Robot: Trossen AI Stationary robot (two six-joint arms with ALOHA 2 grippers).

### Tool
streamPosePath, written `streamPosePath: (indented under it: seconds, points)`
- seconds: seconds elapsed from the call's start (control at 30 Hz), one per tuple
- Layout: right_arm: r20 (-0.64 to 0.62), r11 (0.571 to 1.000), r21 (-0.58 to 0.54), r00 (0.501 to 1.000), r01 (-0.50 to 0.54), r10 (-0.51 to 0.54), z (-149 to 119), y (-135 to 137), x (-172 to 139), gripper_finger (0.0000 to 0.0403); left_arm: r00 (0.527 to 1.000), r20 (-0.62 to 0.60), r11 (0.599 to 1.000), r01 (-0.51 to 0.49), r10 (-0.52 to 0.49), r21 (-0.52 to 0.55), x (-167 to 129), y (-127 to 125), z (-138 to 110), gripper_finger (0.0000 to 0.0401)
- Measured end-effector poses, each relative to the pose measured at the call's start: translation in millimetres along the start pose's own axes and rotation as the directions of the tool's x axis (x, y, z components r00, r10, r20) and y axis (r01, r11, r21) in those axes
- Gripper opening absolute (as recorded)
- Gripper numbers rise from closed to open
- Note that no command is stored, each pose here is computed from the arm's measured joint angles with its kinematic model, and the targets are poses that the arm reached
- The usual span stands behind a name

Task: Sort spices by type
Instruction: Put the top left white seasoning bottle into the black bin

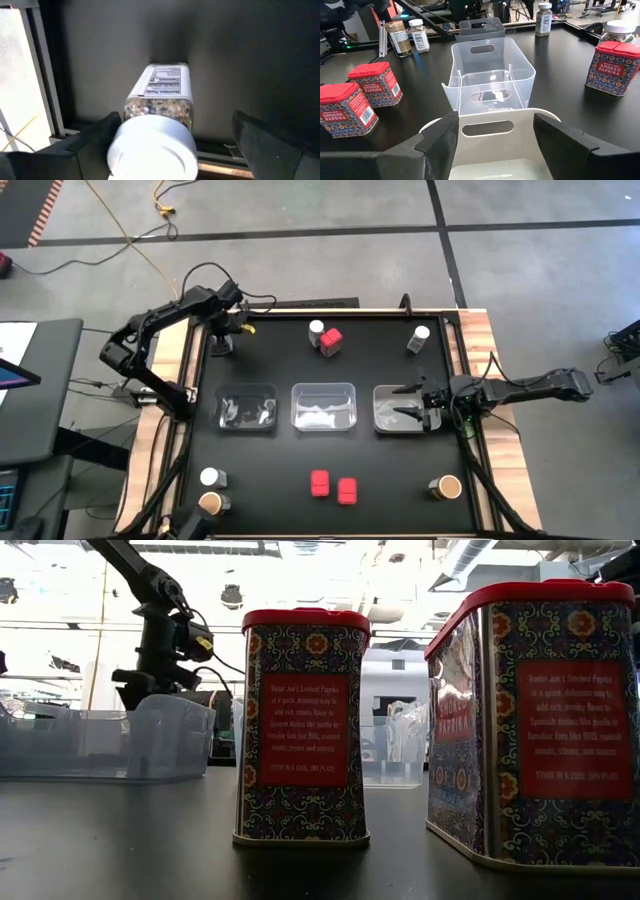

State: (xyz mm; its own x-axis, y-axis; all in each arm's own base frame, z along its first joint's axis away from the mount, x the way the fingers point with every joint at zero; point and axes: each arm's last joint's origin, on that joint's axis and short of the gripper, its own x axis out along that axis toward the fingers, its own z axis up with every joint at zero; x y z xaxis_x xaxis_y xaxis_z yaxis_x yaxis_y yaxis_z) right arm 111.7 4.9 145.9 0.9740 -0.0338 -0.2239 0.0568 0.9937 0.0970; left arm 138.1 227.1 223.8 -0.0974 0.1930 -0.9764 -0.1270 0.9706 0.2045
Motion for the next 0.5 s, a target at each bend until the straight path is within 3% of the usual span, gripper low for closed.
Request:
streamPosePath:
  seconds: [0.23,0.5]
  points:
    - [0.000,1.000,0.000,1.000,0.000,0.000,0.0,0.0,0.0,0.0286,1.000,0.006,1.000,-0.012,0.013,-0.006,0.7,3.5,-1.8,0.0354]
    - [0.000,1.000,0.000,1.000,0.000,0.000,0.0,0.0,0.0,0.0286,1.000,0.007,1.000,-0.015,0.015,0.000,0.7,3.7,-1.8,0.0296]
